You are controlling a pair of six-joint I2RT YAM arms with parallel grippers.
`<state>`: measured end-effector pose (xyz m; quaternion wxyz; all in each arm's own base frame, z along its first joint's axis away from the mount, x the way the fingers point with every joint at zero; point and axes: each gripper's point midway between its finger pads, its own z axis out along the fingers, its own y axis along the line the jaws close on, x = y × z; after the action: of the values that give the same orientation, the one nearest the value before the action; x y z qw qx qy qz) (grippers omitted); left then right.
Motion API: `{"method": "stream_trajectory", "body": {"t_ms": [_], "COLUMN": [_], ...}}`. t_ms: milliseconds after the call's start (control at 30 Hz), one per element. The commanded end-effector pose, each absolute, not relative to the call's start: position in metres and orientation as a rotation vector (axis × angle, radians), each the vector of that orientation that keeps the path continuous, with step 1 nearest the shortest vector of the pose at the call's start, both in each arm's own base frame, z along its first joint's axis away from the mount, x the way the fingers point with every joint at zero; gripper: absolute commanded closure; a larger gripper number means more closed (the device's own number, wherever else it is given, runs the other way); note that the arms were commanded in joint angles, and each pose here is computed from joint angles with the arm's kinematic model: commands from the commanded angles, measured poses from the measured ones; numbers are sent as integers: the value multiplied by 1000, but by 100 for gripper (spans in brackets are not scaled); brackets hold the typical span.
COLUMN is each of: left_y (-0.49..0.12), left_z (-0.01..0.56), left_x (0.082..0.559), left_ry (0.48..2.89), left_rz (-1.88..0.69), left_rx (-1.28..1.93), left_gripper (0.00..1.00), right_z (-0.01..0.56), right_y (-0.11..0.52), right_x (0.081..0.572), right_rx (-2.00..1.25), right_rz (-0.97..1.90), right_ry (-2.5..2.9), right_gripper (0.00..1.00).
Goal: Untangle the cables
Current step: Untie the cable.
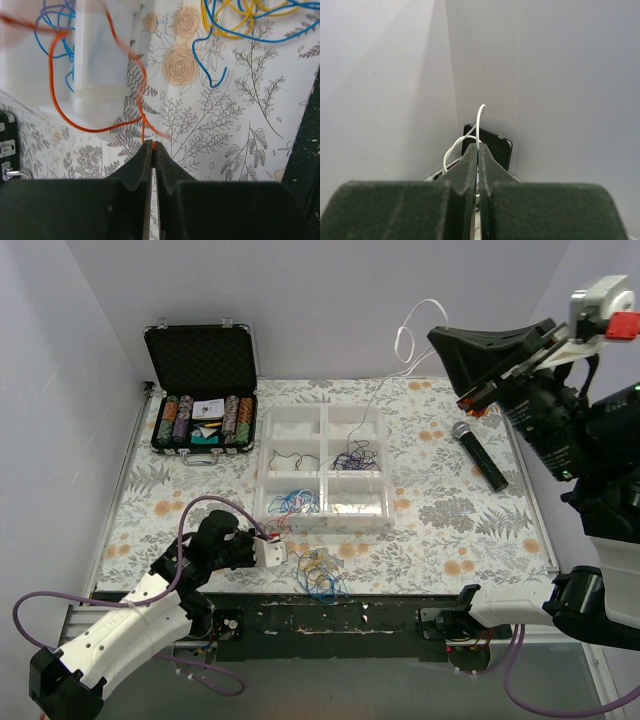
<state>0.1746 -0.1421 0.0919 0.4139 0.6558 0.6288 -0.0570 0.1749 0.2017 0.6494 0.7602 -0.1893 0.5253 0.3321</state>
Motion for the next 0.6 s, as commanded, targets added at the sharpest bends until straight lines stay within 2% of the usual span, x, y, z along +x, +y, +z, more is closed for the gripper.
{"method": "stream_trajectory", "body": {"t_ms": [0, 167, 300, 500, 567], "left_y": [-122, -113, -117, -143, -155], "left_z": [75, 65, 70, 125, 162], "left_x": [171, 170, 174, 198, 208], "left_ry": [1648, 1687, 1681, 1590, 1533], "left_rz": [-70, -39, -49, -95, -123], "left_rx": [1683, 1683, 1670, 1521, 1431], "left_gripper": [100, 100, 100, 100, 100], "right_z": [692, 707, 704, 691, 684], "right_y": [156, 125, 130, 157, 168], "right_x": [163, 153, 156, 165, 169], "right_rx": [-300, -240, -251, -298, -318], "right_rz": [679, 646, 639, 666, 667], "right_ry": [1019, 957, 971, 1007, 1030], "right_gripper": [99, 99, 99, 99, 99]}}
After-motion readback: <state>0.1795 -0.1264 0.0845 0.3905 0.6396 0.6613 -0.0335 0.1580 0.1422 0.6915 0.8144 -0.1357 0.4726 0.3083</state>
